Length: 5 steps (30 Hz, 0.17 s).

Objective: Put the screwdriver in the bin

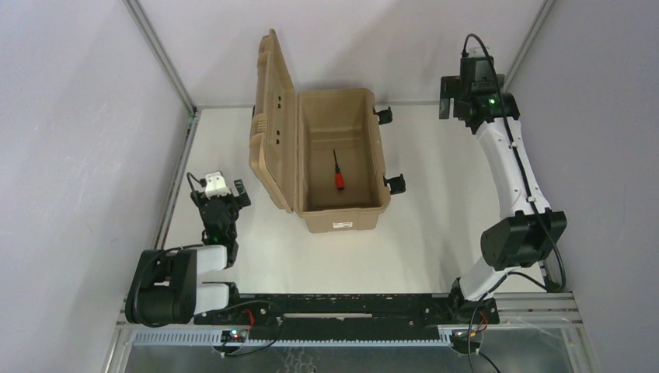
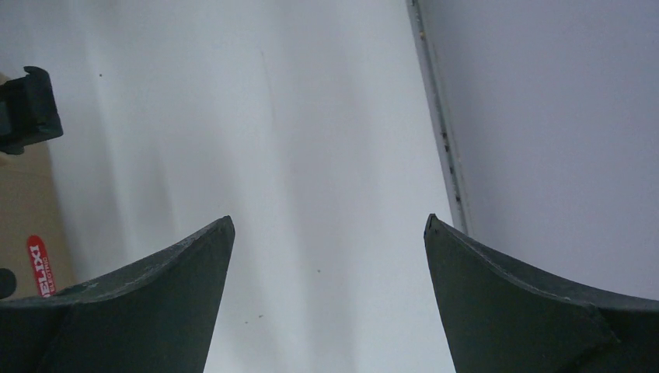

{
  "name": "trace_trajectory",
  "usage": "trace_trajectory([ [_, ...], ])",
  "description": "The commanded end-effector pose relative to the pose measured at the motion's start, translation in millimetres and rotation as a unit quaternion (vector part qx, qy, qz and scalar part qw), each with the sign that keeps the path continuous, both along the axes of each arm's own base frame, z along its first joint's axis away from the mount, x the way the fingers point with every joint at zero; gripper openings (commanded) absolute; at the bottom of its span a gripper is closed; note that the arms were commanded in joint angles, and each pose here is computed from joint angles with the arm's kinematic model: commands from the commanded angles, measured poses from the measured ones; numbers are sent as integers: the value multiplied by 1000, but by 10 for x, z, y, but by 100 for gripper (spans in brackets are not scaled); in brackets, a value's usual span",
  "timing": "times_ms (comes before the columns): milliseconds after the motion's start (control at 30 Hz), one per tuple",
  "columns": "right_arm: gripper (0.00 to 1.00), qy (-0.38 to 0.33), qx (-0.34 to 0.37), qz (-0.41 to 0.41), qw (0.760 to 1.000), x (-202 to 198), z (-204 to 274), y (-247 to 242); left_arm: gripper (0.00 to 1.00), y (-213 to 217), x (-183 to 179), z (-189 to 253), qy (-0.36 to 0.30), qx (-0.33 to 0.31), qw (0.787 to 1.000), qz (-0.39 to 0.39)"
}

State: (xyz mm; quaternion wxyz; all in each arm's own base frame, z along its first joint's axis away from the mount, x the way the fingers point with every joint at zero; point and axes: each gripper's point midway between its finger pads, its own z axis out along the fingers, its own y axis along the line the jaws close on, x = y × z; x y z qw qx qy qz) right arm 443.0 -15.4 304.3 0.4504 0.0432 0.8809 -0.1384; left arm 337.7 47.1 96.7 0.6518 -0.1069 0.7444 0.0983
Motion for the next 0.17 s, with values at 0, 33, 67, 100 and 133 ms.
trace_trajectory([
  [0,100,-63,6,-3,998,-65,370,-159,100,-2,151,383,-61,7,998,-6],
  [33,100,-64,15,0,998,-70,369,-164,100,-1,151,384,-61,7,998,-6],
  [67,100,-65,19,-2,998,-75,372,-172,100,-2,149,380,-60,7,998,-6],
  [100,100,-67,19,-4,998,-76,373,-184,100,-1,151,385,-61,7,998,-6],
  [133,100,-69,18,-5,997,-77,372,-193,100,-2,150,382,-61,7,998,-6],
])
